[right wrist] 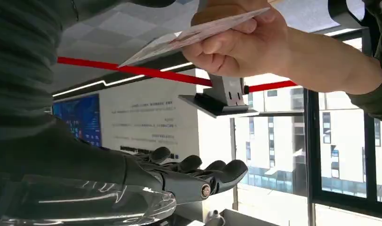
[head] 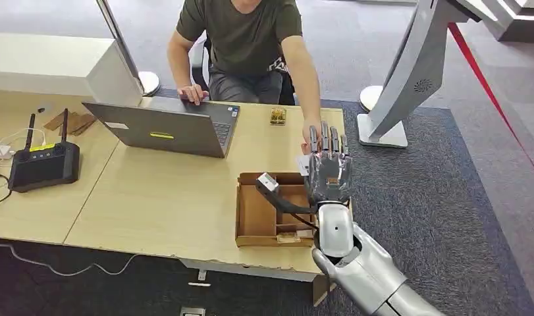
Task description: Pass the card to the sensor for recognition and then transmit it.
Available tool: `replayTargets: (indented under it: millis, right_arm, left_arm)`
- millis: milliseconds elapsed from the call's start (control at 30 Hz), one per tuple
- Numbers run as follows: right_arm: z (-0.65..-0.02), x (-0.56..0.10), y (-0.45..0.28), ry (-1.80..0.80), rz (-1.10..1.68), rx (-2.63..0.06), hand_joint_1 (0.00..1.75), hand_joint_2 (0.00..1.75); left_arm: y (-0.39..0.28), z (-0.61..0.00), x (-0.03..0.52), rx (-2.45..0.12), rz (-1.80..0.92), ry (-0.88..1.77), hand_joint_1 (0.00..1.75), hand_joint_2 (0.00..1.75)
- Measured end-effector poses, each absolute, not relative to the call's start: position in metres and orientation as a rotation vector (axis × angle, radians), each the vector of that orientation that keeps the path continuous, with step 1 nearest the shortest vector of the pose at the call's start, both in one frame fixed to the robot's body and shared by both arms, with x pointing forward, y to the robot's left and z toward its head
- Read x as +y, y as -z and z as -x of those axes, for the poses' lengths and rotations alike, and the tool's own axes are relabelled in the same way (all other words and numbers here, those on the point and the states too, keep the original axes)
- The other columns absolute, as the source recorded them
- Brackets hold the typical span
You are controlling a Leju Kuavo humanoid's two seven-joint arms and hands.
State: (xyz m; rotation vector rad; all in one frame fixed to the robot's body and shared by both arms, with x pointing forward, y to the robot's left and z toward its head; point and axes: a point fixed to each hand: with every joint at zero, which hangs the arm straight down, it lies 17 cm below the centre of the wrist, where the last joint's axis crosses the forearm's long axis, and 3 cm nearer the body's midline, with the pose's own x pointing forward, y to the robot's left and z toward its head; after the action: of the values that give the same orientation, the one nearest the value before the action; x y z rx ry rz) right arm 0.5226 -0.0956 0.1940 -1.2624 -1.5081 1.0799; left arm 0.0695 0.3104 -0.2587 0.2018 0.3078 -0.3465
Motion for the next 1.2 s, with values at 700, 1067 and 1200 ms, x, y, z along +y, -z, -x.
replayTargets:
  millis: [700, 1067, 1200]
  right_arm:
    - [-0.523, -0.096, -0.193, -1.086, 1.258, -1.499, 1.75, 1.75]
    - [-0.521, -0.092, -0.171, -1.159, 1.204, -1.415, 1.75, 1.75]
    - [-0.521, -0.091, -0.171, -1.159, 1.203, -1.416, 1.75, 1.75]
  left_arm:
    - [0.259, -0.069, 0.311, 0.307, -0.207, 0.349, 0.00, 1.75]
    - [0.261, -0.065, 0.312, 0.301, -0.223, 0.326, 0.00, 1.75]
    - [0.261, -0.065, 0.312, 0.300, -0.223, 0.326, 0.00, 1.75]
